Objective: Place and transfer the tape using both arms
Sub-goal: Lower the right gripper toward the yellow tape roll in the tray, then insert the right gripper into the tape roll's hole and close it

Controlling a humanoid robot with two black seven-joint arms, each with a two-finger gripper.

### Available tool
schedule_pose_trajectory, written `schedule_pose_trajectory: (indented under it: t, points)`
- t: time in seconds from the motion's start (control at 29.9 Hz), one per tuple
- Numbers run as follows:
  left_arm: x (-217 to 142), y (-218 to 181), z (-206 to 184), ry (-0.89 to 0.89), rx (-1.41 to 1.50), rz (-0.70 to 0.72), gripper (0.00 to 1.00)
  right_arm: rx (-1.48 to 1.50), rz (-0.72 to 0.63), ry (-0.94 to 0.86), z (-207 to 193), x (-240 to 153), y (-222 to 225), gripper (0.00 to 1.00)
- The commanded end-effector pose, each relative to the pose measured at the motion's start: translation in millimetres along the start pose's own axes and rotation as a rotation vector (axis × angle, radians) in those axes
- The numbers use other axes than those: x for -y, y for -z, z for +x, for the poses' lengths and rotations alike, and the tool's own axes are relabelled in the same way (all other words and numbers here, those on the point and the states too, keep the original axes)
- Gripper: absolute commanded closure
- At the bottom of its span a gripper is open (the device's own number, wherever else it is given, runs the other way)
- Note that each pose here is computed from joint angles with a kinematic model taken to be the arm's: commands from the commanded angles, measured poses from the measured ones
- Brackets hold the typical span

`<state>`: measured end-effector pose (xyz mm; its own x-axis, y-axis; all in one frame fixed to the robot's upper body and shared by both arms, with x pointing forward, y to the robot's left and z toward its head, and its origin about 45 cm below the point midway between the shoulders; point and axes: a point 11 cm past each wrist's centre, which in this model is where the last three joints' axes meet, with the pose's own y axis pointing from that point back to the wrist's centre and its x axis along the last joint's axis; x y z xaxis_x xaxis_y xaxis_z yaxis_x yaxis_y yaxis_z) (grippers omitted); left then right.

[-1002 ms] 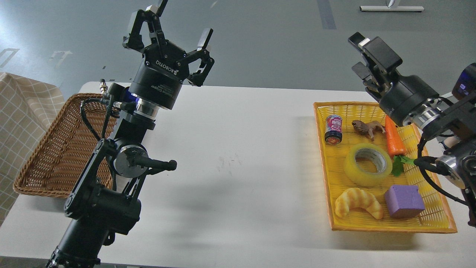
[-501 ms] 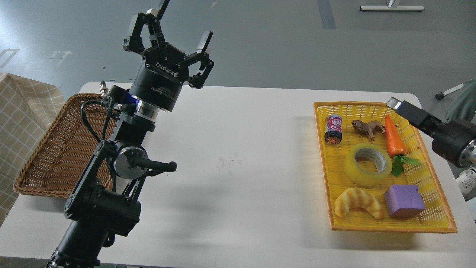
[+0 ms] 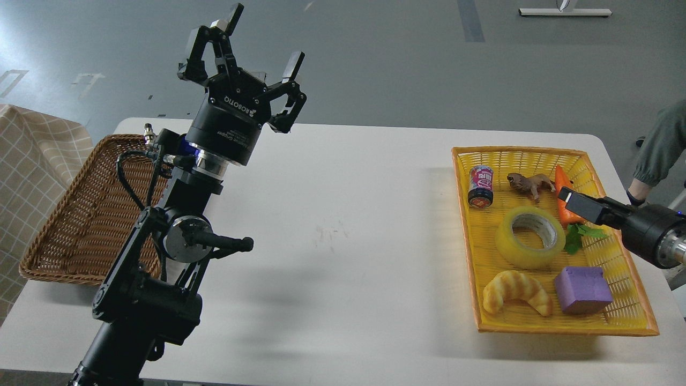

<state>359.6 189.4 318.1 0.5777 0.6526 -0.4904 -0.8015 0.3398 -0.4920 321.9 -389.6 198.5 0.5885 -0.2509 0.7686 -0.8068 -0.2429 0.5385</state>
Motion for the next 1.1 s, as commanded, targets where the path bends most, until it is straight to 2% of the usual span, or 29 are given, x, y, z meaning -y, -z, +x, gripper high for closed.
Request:
schedule_pose_trajectory:
  t: [0.0,0.3,0.53,1.07]
  points:
    - [0,0,0,-0.001,0.0,0.0,0.01,0.006,-0.01,0.012,-8,5,-3,0.0]
    - [-1,1,1,-0.006,-0.005,0.001,0.01,-0.083,0.001,0.085,-35,14,-1,0.01]
    - [-3,2,2,-0.01,-0.007,0.006,0.01,-0.132,-0.031,0.104,-47,20,-10,0.08]
    - [-5,7,2,-0.012,-0.012,0.018,0.01,-0.129,-0.063,0.056,-45,31,-22,0.1]
